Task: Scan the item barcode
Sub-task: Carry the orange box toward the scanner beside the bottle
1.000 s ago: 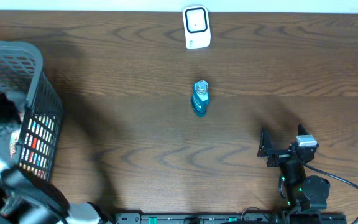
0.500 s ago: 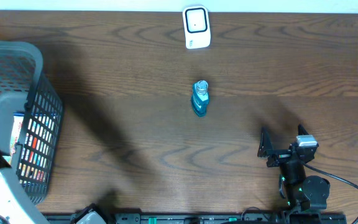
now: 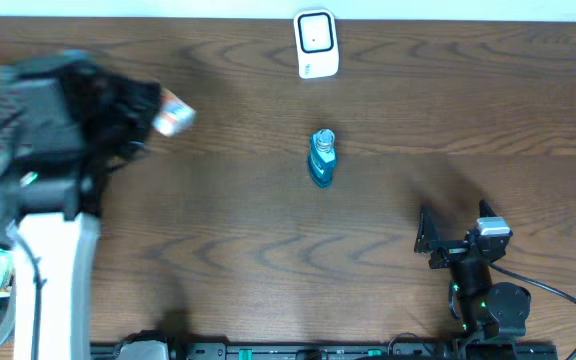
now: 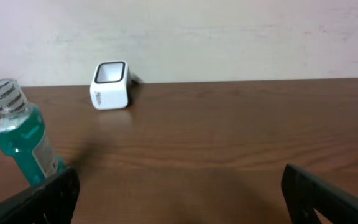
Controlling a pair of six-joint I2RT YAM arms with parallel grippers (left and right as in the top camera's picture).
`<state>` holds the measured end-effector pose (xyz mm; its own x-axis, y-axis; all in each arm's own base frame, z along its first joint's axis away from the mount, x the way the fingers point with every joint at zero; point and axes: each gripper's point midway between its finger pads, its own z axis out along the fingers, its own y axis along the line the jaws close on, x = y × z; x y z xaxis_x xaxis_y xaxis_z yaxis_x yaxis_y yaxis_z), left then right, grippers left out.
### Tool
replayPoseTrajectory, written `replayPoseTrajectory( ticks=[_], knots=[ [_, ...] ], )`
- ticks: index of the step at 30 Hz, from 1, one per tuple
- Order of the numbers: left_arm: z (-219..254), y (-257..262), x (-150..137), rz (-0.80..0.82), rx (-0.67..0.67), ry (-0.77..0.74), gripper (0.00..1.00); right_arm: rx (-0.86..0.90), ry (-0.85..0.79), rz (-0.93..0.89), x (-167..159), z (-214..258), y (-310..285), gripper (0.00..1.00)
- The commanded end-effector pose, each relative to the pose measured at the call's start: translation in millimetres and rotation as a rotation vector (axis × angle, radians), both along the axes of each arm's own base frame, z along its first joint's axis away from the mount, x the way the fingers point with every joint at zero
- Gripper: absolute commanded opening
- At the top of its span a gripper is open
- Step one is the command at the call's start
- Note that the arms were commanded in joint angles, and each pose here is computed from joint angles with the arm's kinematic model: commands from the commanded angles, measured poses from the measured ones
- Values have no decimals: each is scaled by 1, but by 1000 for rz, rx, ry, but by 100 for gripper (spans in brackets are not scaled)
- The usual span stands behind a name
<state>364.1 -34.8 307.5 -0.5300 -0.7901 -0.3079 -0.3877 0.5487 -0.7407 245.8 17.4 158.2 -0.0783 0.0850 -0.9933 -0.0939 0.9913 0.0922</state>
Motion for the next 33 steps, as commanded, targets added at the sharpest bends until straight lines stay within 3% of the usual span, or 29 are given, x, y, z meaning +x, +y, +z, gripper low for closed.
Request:
replayPoseTrajectory(
  ticks=[1, 11, 16, 20, 27, 33],
  knots=[
    [-49, -7, 11, -27, 191, 133, 7, -13, 3, 0, 0, -1, 0, 99],
    [-195, -71, 31, -213, 225, 477, 7, -13, 3, 0, 0, -1, 0, 99],
    [-246, -107, 23, -327, 120, 604, 7, -13, 3, 0, 0, -1, 0, 99],
    [-261, -136, 23, -414, 30, 611, 7, -13, 3, 0, 0, -1, 0, 99],
    [-265, -165, 29, -494, 66, 533, 7, -13, 3, 0, 0, -1, 0, 99],
    [-274, -156, 38, -406, 290, 488, 8, -13, 3, 0, 0, -1, 0, 99]
  ],
)
